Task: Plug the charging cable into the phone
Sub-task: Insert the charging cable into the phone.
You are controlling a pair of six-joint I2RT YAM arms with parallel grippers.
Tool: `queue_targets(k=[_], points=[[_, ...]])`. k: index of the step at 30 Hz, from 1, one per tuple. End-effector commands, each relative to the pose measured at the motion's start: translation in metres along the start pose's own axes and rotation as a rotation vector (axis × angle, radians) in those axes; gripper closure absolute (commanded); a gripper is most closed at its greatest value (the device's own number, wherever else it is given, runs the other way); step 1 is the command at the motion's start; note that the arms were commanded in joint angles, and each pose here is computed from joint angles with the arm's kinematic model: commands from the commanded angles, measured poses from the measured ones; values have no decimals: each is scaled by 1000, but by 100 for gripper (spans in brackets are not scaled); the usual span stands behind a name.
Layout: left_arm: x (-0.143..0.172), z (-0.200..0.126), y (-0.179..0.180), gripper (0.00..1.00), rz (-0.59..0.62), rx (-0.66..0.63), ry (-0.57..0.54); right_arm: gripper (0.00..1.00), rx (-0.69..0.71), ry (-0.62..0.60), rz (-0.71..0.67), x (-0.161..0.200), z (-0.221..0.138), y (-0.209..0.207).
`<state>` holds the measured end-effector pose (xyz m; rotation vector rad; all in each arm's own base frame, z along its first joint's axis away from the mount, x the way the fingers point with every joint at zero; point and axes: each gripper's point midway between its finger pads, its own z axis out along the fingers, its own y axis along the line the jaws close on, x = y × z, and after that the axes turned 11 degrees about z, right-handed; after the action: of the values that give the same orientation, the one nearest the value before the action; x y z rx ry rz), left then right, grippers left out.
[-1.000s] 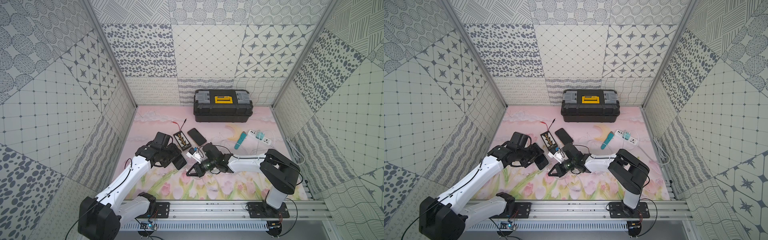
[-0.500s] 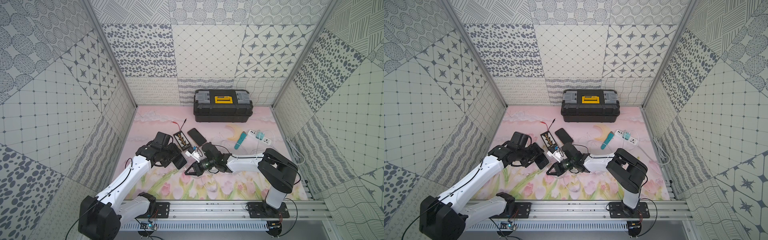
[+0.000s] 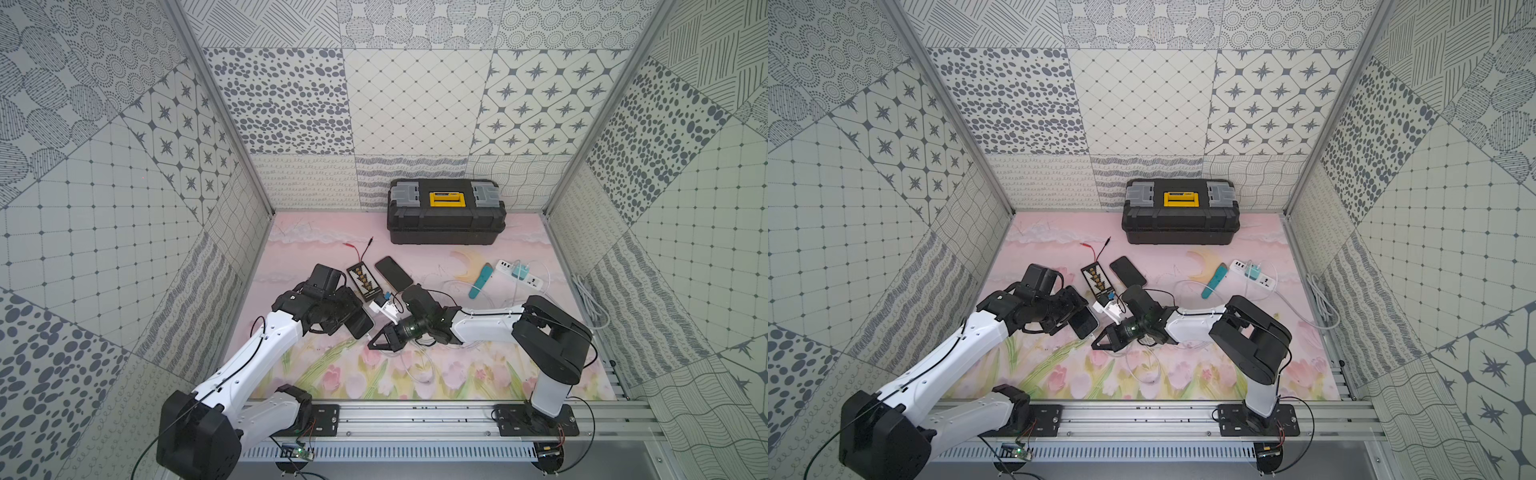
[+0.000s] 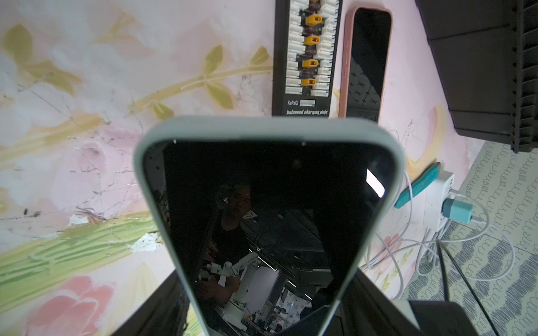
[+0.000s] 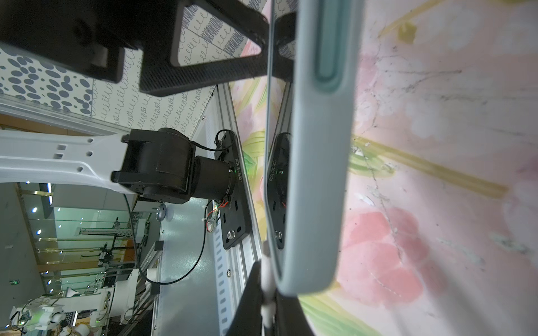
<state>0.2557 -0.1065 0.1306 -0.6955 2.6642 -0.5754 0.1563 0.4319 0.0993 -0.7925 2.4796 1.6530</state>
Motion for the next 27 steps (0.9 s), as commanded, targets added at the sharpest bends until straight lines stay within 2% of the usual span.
queue_targets(k=[1, 27], points=[[-2, -1, -10, 90, 12, 47, -7, 100, 0, -5, -50, -7, 6, 2], [3, -1, -8, 90, 22, 50, 4, 100, -20, -20, -79, -10, -1, 12]])
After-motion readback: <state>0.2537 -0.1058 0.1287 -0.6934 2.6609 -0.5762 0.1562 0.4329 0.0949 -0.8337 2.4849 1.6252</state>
